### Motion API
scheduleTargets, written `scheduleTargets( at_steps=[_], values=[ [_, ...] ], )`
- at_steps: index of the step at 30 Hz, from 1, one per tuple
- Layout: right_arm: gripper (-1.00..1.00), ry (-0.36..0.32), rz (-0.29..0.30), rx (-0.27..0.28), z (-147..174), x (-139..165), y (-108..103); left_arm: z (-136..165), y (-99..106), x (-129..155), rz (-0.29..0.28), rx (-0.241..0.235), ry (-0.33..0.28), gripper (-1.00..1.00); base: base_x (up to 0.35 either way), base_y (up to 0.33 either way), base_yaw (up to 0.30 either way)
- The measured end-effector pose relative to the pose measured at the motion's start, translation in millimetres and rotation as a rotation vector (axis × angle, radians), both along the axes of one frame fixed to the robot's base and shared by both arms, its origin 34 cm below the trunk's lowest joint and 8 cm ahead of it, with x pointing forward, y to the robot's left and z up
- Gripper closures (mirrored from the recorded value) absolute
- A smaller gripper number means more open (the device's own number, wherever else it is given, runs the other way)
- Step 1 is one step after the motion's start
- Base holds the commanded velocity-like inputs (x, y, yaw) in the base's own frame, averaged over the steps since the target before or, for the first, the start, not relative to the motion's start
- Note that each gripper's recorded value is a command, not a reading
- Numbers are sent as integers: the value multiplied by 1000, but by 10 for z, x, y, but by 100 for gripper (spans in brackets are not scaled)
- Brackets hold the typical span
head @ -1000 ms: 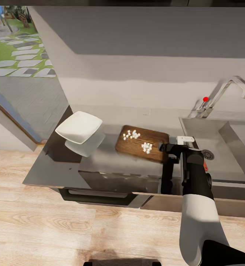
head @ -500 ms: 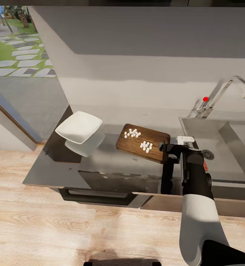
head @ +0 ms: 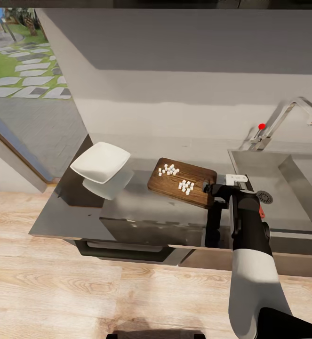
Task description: In the kitchen, take the Vidalia onion out of the sink, dice it on the chopping board with the paring knife, put the diced onion into the bowl on the countertop, then place both the paring knife and the chopping board into the sink.
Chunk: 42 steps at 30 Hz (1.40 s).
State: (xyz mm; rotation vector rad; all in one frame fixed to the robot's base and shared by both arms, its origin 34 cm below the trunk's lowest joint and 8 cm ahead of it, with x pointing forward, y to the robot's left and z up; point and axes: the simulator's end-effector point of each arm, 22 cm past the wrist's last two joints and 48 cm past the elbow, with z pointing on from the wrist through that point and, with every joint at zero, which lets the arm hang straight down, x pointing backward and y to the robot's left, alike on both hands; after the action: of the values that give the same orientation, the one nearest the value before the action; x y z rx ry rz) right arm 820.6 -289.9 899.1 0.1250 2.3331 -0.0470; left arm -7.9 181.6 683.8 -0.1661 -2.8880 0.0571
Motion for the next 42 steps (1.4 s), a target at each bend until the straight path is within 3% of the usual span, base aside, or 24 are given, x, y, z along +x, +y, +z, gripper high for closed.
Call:
scheduleTargets(
  at_steps=[13, 14, 27, 30, 42],
  values=[
    [-100, 0, -1, 0, 0, -1, -1, 5, 6, -57, 0, 0, -2, -100, 0, 0, 0],
    [100, 0, -1, 0, 0, -1, -1, 5, 6, -58, 0, 0, -2, -100, 0, 0, 0],
    [100, 0, -3, 0, 0, -3, -6, 6, 6, -59, 0, 0, -2, -100, 0, 0, 0],
    [100, 7, -7, -38, 20, -16, -76, 7, 6, -63, 0, 0, -2, -100, 0, 0, 0],
    [100, 9, -5, -49, 26, -18, -82, 2, 6, -50, 0, 0, -5, -100, 0, 0, 0]
  ],
)
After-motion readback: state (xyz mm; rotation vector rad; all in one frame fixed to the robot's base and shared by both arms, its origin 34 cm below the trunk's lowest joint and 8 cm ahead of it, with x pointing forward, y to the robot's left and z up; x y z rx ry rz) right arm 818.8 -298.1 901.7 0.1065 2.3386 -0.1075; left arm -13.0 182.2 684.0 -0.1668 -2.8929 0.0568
